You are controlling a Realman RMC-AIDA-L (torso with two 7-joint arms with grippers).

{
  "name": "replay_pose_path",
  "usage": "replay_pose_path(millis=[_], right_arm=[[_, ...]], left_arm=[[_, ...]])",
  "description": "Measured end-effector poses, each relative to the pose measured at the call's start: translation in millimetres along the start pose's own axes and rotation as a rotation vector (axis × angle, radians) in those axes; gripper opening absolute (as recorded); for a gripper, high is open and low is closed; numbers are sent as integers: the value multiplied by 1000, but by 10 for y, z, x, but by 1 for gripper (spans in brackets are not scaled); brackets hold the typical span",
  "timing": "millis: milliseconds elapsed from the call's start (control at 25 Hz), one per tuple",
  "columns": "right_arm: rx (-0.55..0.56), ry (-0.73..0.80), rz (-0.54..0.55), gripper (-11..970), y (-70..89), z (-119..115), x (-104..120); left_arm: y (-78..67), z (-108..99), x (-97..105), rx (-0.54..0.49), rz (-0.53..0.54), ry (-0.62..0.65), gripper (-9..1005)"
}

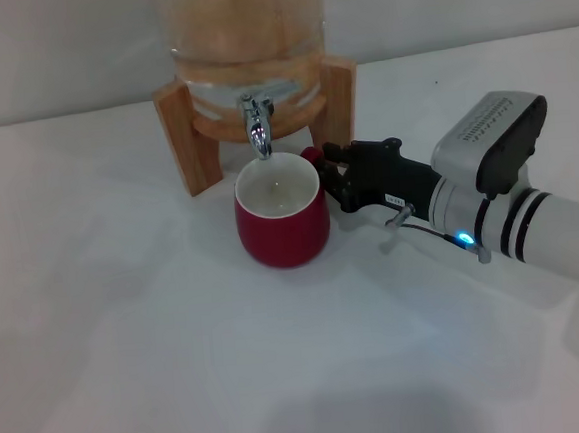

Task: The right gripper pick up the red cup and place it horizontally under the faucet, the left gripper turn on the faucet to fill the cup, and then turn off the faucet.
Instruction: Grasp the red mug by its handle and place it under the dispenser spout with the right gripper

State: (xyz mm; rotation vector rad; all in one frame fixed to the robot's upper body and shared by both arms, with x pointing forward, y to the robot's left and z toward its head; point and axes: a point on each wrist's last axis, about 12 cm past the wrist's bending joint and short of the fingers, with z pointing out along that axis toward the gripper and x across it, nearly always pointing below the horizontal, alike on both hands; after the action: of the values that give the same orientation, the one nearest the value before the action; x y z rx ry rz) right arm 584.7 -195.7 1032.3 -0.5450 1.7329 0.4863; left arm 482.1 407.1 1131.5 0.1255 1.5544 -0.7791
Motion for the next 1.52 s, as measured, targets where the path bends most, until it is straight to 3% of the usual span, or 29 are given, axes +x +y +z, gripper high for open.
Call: replay_pose_path(millis=[640,1520], right_arm=[[26,21,-1,233,-35,92,-59],[-10,9,-19,266,-24,40,-42]], left_arm=[[-2,8,1,3,-1,0,798],[2,-21,6,-4,-4,-2,798]])
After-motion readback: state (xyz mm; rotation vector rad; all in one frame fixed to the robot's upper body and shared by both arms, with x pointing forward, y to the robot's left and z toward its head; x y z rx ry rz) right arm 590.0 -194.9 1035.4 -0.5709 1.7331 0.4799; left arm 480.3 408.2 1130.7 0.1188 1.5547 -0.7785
